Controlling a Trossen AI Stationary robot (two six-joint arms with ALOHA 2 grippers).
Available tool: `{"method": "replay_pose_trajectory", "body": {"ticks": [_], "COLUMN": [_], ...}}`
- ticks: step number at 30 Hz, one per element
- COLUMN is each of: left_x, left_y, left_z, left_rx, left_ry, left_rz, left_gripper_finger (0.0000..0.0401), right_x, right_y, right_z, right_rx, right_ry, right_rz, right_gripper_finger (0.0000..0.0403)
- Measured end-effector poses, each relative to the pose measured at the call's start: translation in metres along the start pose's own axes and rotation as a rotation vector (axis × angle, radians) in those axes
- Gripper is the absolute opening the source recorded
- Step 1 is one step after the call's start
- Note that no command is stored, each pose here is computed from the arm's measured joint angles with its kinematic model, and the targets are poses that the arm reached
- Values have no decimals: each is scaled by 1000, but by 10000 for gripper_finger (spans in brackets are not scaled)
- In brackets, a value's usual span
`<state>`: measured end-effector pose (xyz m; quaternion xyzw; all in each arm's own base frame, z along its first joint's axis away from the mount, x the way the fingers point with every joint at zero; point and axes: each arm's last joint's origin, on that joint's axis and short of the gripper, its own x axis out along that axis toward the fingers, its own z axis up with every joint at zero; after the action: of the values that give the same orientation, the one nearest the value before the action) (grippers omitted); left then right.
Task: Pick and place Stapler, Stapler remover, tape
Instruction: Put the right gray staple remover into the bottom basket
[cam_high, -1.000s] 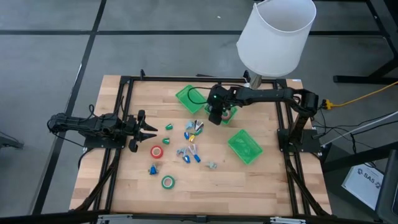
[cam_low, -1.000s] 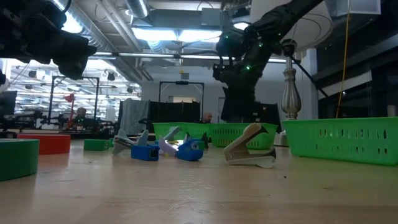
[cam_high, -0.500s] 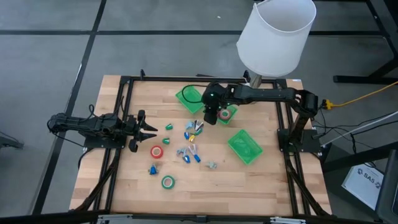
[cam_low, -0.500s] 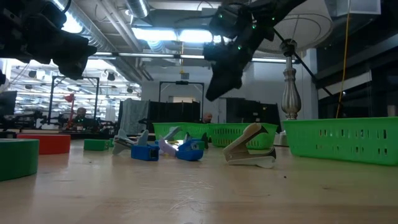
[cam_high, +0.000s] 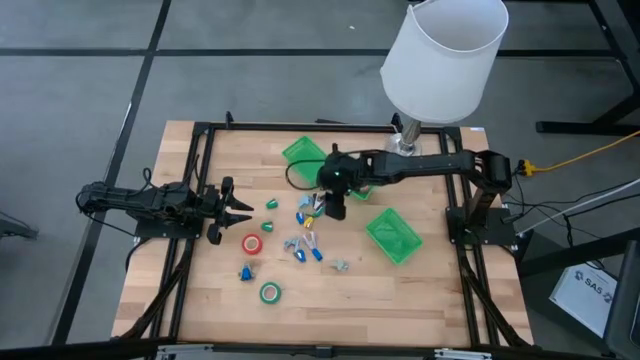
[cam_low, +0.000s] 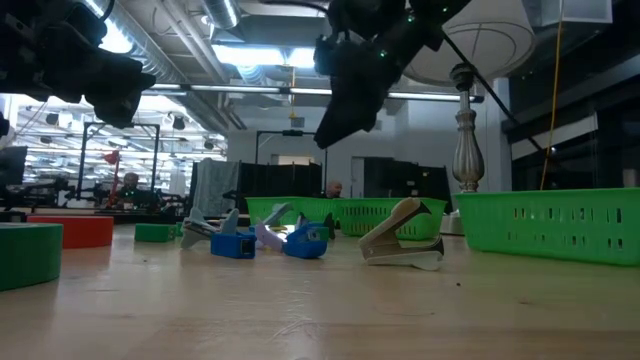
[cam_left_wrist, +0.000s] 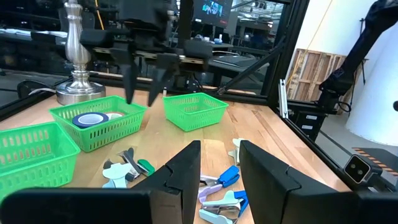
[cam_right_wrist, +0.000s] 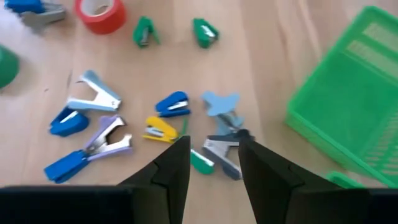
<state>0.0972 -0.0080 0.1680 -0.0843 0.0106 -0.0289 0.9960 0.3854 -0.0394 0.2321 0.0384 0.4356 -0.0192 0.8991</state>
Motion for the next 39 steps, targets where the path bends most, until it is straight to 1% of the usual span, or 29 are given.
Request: {"method": "replay_pose_trajectory", "body": {"ticks": [3, 7, 13, 24, 28, 31, 34, 39], "left_x": [0, 0, 0, 0, 0, 0, 0, 0], "left_y": [0, 0, 0, 0, 0, 0, 0, 0], "left_z": [0, 0, 0, 0, 0, 0, 0, 0], "left_rx": [0, 0, 0, 0, 0, 0, 0, 0], "left_ry": [0, 0, 0, 0, 0, 0, 0, 0], "left_rz": [0, 0, 0, 0, 0, 0, 0, 0], "left_gripper_finger": [107, 107, 107, 107, 107, 107, 107, 107], "right_x": [1, 1, 1, -4, -6, -6, -5, 1], "right_y": [10, 21, 48, 113, 133, 144, 154, 163], "right_z": [0, 0, -3, -18, -25, -33, -44, -68], "right_rx": [-56, -77, -68, -9, -22, -43, -29, -43], "right_ry": [-2, -7, 14, 90, 105, 122, 159, 229], "right_rz": [15, 35, 119, 211, 227, 229, 236, 230], "right_gripper_finger": [142, 142, 142, 142, 142, 142, 142, 142]}}
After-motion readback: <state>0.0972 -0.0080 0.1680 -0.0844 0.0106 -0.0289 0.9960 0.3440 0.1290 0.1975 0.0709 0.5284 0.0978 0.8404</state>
